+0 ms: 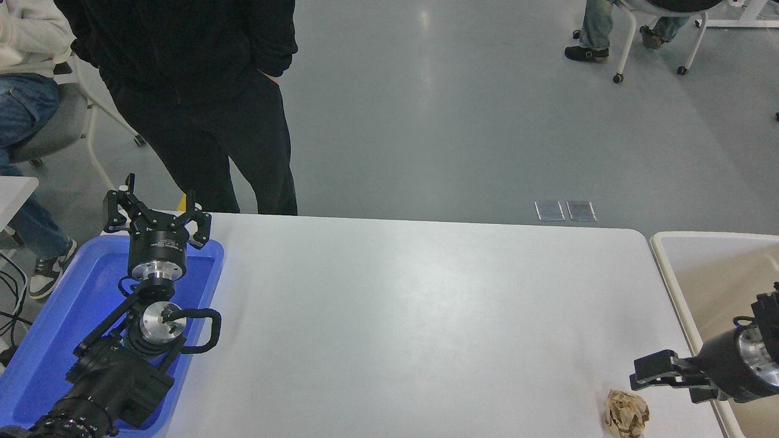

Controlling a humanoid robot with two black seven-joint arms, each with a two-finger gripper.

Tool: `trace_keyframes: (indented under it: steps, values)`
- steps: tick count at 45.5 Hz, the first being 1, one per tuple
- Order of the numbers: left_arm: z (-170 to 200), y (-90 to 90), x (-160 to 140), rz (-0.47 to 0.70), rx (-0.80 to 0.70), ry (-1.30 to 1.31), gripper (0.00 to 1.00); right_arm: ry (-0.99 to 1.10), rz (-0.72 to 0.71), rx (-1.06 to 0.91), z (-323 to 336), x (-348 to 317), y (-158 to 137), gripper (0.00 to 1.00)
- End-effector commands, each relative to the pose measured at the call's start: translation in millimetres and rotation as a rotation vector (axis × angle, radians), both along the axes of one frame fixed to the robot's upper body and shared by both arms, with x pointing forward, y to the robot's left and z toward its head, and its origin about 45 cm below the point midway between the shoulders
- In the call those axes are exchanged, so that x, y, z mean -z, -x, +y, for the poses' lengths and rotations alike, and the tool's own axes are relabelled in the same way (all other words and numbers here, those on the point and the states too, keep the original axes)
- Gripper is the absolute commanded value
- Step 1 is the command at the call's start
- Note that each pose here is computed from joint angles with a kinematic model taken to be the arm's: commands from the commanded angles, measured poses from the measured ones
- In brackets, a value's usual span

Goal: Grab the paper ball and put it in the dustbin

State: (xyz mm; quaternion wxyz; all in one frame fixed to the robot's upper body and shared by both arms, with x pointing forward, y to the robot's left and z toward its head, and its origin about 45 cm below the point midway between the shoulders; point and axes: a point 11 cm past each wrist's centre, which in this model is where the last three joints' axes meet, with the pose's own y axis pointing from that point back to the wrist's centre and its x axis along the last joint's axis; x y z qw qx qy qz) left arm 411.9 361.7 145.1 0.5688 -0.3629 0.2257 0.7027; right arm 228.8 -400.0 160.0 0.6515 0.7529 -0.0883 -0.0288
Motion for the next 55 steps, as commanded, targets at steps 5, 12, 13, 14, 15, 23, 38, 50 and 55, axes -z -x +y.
trace_keyframes:
  steps: [5, 12, 13, 14, 15, 23, 38, 50, 55]
  values:
    - [0.1, 0.1, 0.1, 0.000, 0.000, 0.000, 0.99, -0.011, -0.012, -0.017, 16.2, 31.0, 5.0, 1.00]
    - [0.1, 0.1, 0.1, 0.000, 0.000, 0.000, 0.99, -0.010, -0.012, -0.036, 23.9, 43.4, 6.9, 1.00]
    - [0.1, 0.1, 0.1, 0.000, 0.000, 0.000, 0.99, -0.005, -0.013, -0.036, 23.1, 45.4, 6.5, 1.00]
    - [0.1, 0.1, 0.1, 0.000, 0.000, 0.000, 0.99, -0.002, -0.013, -0.039, 23.2, 47.5, 6.4, 1.00]
    - [0.1, 0.1, 0.1, 0.000, 0.000, 0.000, 0.99, 0.002, -0.015, -0.041, 23.2, 49.7, 6.1, 1.00]
    - [0.1, 0.1, 0.1, 0.000, 0.000, 0.000, 0.99, -0.003, -0.018, -0.058, 31.7, 64.4, 7.2, 1.00]
    - [0.1, 0.1, 0.1, 0.000, 0.000, 0.000, 0.99, 0.026, -0.033, -0.063, 28.6, 78.7, 7.0, 1.00]
    - [-0.2, -0.1, -0.2, -0.001, 0.001, 0.000, 0.99, 0.045, -0.045, -0.065, 24.3, 85.5, 7.8, 0.99]
    - [0.1, 0.1, 0.1, 0.000, 0.000, 0.000, 0.99, 0.052, -0.061, -0.061, 22.1, 86.5, 6.9, 0.97]
